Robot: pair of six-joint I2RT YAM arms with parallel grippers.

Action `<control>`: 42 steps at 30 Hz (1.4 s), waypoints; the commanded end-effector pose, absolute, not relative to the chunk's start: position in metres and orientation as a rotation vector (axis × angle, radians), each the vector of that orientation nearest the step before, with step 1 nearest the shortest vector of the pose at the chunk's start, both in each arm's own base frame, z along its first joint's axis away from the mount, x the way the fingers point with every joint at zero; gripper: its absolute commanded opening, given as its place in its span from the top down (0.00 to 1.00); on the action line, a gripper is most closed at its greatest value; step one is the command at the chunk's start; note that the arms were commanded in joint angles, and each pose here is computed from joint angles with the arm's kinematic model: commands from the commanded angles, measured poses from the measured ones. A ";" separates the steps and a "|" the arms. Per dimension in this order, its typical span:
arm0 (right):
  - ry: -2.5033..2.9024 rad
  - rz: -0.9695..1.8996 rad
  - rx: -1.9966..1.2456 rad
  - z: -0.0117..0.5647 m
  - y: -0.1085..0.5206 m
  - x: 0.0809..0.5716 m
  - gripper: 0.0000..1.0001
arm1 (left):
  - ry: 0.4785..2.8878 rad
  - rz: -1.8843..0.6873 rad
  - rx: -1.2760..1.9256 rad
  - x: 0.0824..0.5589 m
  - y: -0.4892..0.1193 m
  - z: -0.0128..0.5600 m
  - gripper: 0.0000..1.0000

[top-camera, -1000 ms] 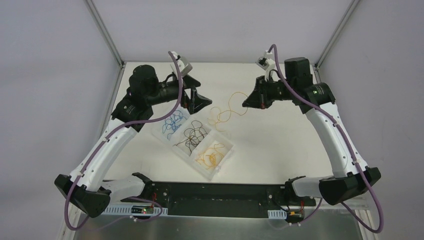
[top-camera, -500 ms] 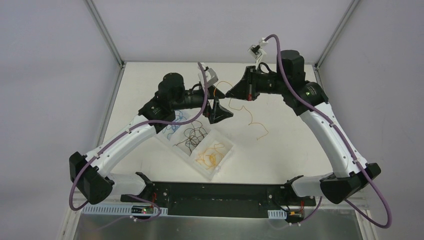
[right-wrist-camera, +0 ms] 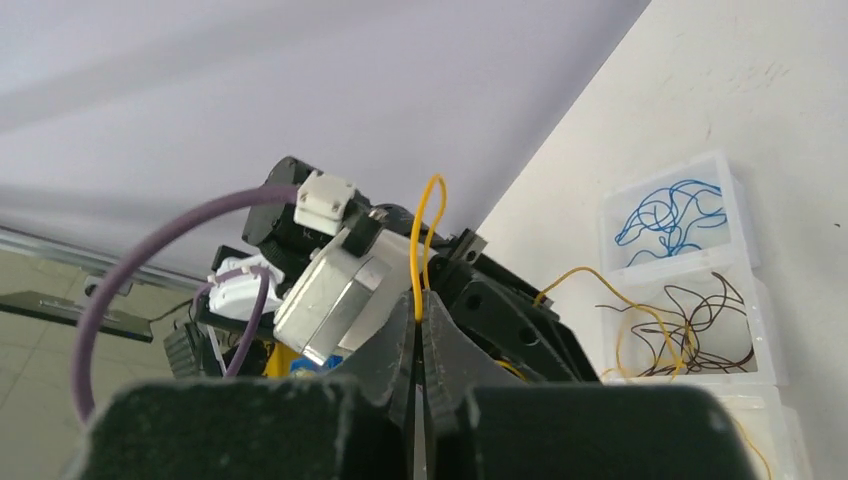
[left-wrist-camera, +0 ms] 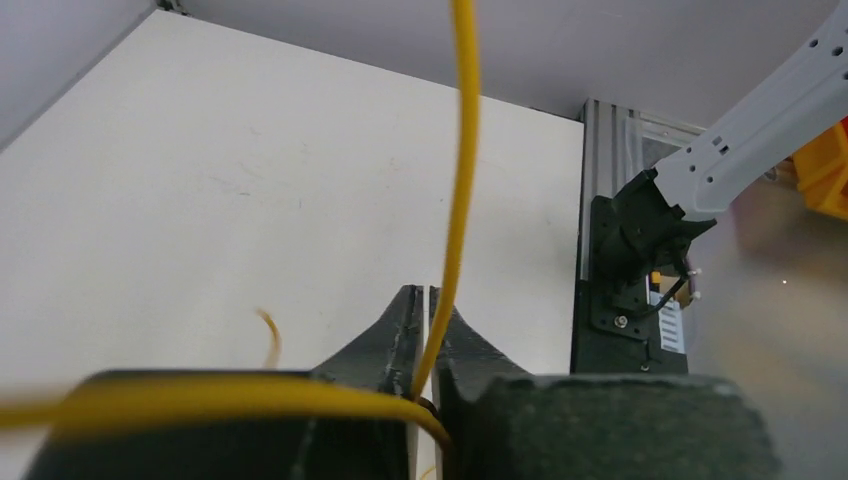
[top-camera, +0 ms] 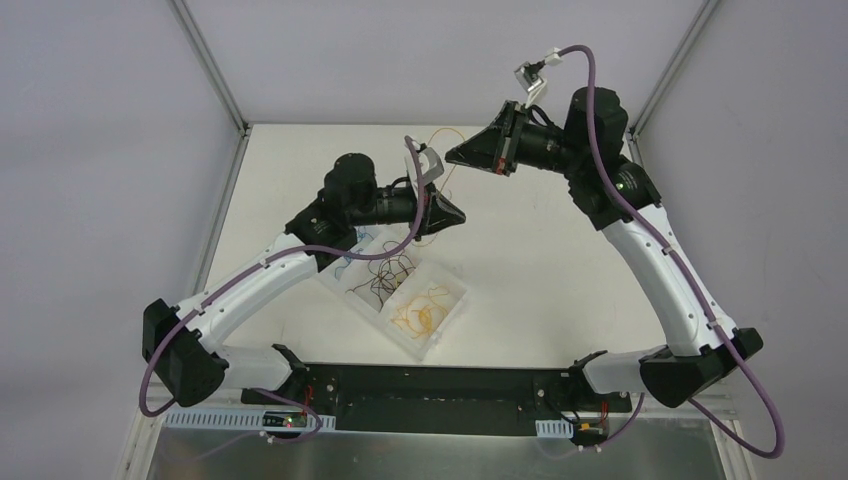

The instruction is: Untangle the cables

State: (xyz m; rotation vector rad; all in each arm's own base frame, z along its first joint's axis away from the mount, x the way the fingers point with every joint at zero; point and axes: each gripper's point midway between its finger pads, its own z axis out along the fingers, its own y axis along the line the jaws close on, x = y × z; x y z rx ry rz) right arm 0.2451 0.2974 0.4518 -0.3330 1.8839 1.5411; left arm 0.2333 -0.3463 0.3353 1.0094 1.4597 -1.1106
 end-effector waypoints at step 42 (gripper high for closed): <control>2.364 1.135 -0.439 0.273 0.193 0.229 0.23 | 1.893 -1.236 0.750 0.209 -0.315 0.278 1.00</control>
